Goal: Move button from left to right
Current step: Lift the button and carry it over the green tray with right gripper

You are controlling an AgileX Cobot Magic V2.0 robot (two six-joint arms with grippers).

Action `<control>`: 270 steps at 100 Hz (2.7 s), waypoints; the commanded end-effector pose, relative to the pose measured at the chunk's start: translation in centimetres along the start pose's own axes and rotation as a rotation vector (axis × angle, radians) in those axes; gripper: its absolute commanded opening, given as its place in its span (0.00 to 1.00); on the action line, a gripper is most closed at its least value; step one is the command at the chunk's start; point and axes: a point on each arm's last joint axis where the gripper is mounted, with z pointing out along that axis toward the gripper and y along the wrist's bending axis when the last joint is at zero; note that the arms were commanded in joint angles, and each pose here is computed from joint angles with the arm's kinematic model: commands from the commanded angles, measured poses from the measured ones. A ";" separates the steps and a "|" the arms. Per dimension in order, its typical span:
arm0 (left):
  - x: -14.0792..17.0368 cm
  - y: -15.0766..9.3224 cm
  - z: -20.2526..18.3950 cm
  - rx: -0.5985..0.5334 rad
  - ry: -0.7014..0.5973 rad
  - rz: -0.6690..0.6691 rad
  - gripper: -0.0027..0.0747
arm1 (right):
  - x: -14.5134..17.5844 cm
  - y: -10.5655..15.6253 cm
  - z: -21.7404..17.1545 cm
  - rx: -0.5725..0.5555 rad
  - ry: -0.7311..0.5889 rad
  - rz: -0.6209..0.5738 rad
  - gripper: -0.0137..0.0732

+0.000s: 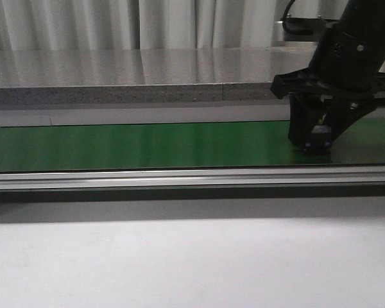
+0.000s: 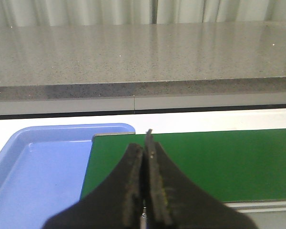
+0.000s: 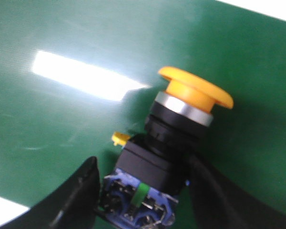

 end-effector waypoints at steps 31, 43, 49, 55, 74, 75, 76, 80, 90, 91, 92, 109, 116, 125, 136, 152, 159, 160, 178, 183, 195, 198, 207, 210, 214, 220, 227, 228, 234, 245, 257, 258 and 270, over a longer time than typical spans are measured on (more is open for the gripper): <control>-1.6 0.0 -0.2 -0.002 -0.101 -0.009 0.01 | -1.2 -4.5 -8.8 0.127 -0.177 0.004 0.44; -1.6 0.0 -0.2 -0.002 -0.101 -0.009 0.01 | -1.7 -7.2 -10.7 0.169 -0.189 0.047 0.44; -1.6 0.0 -0.2 -0.002 -0.101 -0.009 0.01 | -1.8 -8.6 -11.7 0.194 -0.203 0.064 0.44; -1.6 0.0 -0.2 -0.002 -0.101 -0.009 0.01 | -1.8 -9.9 -12.4 0.216 -0.215 0.079 0.44; -1.6 0.0 -0.2 -0.002 -0.101 -0.009 0.01 | -0.8 -14.3 -14.1 0.297 -0.227 0.125 0.44; -1.6 0.0 -0.2 -0.002 -0.101 -0.009 0.01 | -0.8 -14.5 -14.2 0.300 -0.226 0.121 0.44; -1.6 0.0 -0.2 -0.002 -0.101 -0.009 0.01 | -0.7 -14.7 -14.1 0.303 -0.223 0.122 0.44; -1.6 0.0 -0.2 -0.002 -0.101 -0.009 0.01 | -0.3 -15.6 -14.3 0.319 -0.219 0.131 0.44; -1.6 0.0 -0.2 -0.002 -0.101 -0.009 0.01 | 0.5 -17.6 -13.9 0.342 -0.190 0.149 0.44; -1.6 0.0 -0.2 -0.002 -0.101 -0.009 0.01 | 0.6 -17.8 -13.9 0.345 -0.187 0.150 0.44; -1.6 0.0 -0.2 -0.002 -0.101 -0.009 0.01 | 0.6 -17.9 -13.8 0.346 -0.183 0.151 0.44; -1.6 0.0 -0.2 -0.002 -0.101 -0.009 0.01 | 1.5 -20.8 -12.1 0.363 -0.141 0.182 0.44; -1.6 0.0 -0.2 -0.002 -0.101 -0.009 0.01 | 1.8 -21.7 -11.2 0.367 -0.128 0.187 0.44; -1.6 0.0 -0.2 -0.002 -0.101 -0.009 0.01 | 2.1 -22.8 -10.0 0.370 -0.106 0.199 0.44; -1.6 0.0 -0.2 -0.002 -0.101 -0.009 0.01 | 2.4 -23.8 -8.6 0.370 -0.078 0.208 0.44; -1.6 0.0 -0.2 -0.002 -0.101 -0.009 0.01 | 2.9 -24.8 -6.4 0.360 -0.033 0.217 0.44; -1.6 0.0 -0.2 -0.002 -0.101 -0.009 0.01 | 3.0 -25.0 -5.6 0.353 -0.017 0.218 0.44; -1.6 0.0 -0.2 -0.002 -0.101 -0.009 0.01 | 3.1 -25.1 -5.4 0.351 -0.012 0.219 0.44; -1.6 0.0 -0.2 -0.002 -0.101 -0.009 0.01 | 3.4 -25.5 -3.8 0.335 0.022 0.224 0.44; -1.6 0.0 -0.2 -0.002 -0.101 -0.009 0.01 | 3.4 -25.5 -3.7 0.335 0.025 0.223 0.44; -1.6 0.0 -0.2 -0.002 -0.101 -0.009 0.01 | 3.4 -25.6 -3.7 0.345 0.019 0.216 0.44; -1.6 0.0 -0.2 -0.002 -0.101 -0.009 0.01 | 3.4 -25.6 -3.7 0.345 0.019 0.216 0.44; -1.6 0.0 -0.2 -0.002 -0.101 -0.009 0.01 | 3.4 -25.6 -3.7 0.344 0.021 0.217 0.44; -1.6 0.0 -0.2 -0.002 -0.101 -0.009 0.01 | 3.4 -25.6 -3.7 0.344 0.021 0.217 0.44; -1.6 0.0 -0.2 -0.002 -0.101 -0.009 0.01 | 3.4 -25.6 -3.7 0.344 0.021 0.217 0.44; -1.6 0.0 -0.2 -0.002 -0.101 -0.009 0.01 | 3.4 -25.6 -3.7 0.344 0.021 0.217 0.45; -1.6 0.0 -0.2 -0.002 -0.101 -0.009 0.01 | 3.4 -25.6 -3.7 0.344 0.021 0.217 0.45; -1.6 0.0 -0.2 -0.002 -0.101 -0.009 0.01 | 3.4 -25.6 -3.7 0.344 0.021 0.217 0.45; -1.6 0.0 -0.2 -0.002 -0.101 -0.009 0.01 | 3.4 -25.6 -3.7 0.344 0.021 0.217 0.49; -1.6 0.0 -0.2 -0.002 -0.101 -0.009 0.01 | 3.4 -25.6 -3.7 0.344 0.021 0.217 0.59; -1.6 0.0 -0.2 -0.002 -0.101 -0.009 0.01 | 3.4 -25.6 -3.7 0.342 0.024 0.218 0.69; -1.6 0.0 -0.2 -0.002 -0.101 -0.009 0.01 | 3.4 -25.6 -3.7 0.342 0.024 0.218 0.70; -1.6 0.0 -0.2 -0.002 -0.101 -0.009 0.01 | 3.4 -25.6 -3.7 0.342 0.023 0.219 0.73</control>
